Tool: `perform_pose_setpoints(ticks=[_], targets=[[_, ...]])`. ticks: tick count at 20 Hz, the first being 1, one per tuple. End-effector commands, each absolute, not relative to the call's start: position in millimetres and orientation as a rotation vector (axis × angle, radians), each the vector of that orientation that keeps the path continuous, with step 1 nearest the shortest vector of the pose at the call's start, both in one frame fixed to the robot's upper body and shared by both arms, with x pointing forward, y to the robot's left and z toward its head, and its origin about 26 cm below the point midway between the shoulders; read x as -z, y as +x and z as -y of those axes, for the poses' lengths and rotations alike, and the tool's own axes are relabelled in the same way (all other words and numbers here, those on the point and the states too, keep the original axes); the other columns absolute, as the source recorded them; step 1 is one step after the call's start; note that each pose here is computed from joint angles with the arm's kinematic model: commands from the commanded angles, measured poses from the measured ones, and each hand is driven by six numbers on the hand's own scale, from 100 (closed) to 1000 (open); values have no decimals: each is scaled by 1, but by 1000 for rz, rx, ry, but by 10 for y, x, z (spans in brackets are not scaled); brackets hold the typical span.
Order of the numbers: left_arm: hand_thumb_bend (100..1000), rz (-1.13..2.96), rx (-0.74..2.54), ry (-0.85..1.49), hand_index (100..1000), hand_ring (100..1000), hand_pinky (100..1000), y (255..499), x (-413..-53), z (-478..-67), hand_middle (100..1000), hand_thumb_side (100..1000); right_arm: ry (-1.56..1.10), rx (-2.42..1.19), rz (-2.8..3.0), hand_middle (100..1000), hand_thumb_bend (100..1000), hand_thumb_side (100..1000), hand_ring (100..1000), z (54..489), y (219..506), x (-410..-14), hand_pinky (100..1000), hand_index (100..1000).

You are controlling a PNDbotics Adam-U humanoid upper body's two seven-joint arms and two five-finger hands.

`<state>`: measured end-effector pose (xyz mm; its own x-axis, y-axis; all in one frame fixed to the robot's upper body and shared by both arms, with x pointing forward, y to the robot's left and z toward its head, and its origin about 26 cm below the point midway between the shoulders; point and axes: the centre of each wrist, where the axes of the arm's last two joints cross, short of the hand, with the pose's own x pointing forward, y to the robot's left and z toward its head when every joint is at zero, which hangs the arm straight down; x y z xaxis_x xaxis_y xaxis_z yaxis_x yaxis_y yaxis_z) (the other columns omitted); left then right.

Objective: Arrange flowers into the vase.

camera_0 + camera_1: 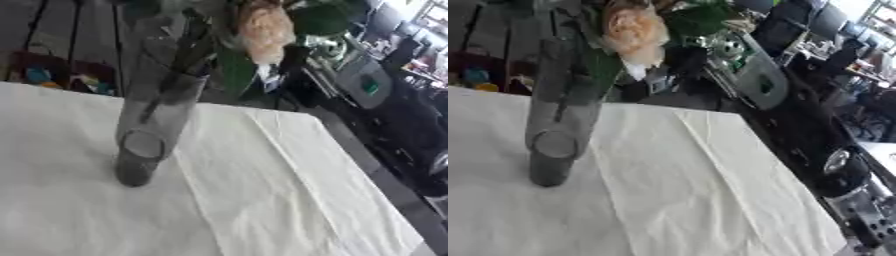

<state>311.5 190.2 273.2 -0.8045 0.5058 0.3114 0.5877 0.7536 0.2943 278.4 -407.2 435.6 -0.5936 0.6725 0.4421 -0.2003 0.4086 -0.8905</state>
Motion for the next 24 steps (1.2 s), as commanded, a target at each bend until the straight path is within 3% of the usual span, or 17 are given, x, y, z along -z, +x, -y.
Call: perform_pose_setpoints(ticks=[1,12,21,24], targets=[[100,2749,594,-861,924,758,751,3086,-2788,-1918,829,872,-453,-1273,1850,1000,881,697,1000,4112,2691,-4510,836,1000],[100,2738,593,-867,923,758,751,3086,-2778,-1918,829,871,-413,-1254,1878,1000,865,754,1000,4047,2697,-4536,831,1000],[100,2728,581,-867,923,758,750,3088,-2776,-1934,828,870,-466,-1243,1871,1000,883,734,1000,4078,2712,-4503,844,1000],[100,2723,575,-867,923,757,749,3088,-2773,-1939,828,872,-491,-1245,1859,1000,898,688,1000,4082,2719,-4490,849,1000]])
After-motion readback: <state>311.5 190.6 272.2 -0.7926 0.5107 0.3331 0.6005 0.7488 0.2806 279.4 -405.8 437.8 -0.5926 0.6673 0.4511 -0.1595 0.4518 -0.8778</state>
